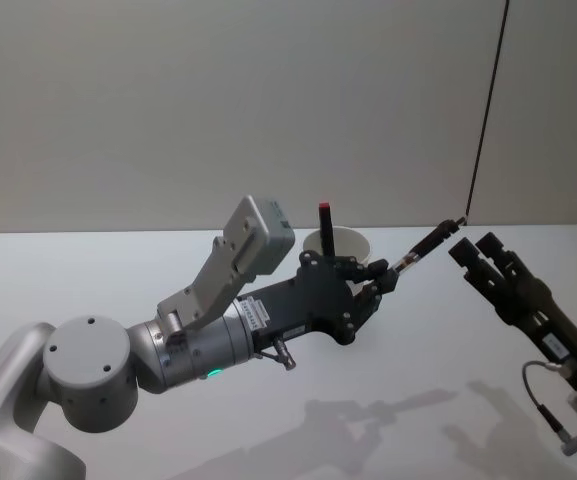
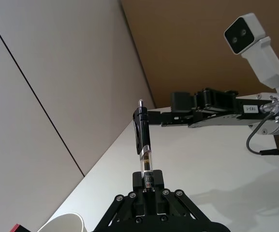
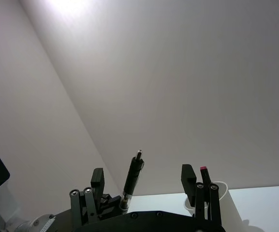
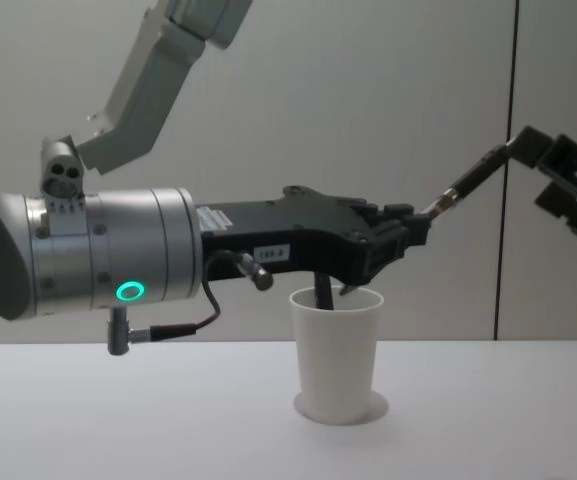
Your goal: Place the pen into the pen holder.
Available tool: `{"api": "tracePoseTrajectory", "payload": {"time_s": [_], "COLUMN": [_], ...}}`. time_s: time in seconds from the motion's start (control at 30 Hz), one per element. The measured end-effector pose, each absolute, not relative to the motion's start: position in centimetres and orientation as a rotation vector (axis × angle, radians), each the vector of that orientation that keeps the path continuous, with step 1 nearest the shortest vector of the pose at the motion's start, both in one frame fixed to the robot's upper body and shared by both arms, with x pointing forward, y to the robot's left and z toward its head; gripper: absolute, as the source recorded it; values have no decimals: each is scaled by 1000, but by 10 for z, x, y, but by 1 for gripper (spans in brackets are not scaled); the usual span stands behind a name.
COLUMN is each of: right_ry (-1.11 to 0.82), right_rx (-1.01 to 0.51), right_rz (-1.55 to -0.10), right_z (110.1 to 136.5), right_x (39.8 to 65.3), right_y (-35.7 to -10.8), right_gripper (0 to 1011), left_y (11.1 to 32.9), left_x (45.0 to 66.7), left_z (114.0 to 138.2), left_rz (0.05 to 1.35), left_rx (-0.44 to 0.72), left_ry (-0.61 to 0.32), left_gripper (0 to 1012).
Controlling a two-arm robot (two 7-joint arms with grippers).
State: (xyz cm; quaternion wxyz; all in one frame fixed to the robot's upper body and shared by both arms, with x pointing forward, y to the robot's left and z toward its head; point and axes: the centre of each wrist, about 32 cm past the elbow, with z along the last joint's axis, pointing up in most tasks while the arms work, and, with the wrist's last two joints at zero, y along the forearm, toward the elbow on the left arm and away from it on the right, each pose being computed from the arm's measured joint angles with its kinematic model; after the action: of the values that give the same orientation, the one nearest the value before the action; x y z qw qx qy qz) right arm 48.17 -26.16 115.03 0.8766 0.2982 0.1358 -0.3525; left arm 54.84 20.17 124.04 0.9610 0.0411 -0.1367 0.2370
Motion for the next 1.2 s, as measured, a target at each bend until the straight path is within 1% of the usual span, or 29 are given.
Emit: {"api": "tracePoseTrajectory", "payload": {"time_s": [0.7,1.2], "right_ry": [346,361], "right_rx": [635,637], "right_rz": [-689,-663], "right_z": [1143,1141], "right_x": [504,514], "right_y": [-237,-223], "right_gripper": [1001,1002], "left_y": [202,202], "left_x": [548,548], "left_z": [1240,1240], "left_rz": [480,480], "left_rx": [83,83], "left_ry": [-277,-277], "left_gripper": [135,135]}}
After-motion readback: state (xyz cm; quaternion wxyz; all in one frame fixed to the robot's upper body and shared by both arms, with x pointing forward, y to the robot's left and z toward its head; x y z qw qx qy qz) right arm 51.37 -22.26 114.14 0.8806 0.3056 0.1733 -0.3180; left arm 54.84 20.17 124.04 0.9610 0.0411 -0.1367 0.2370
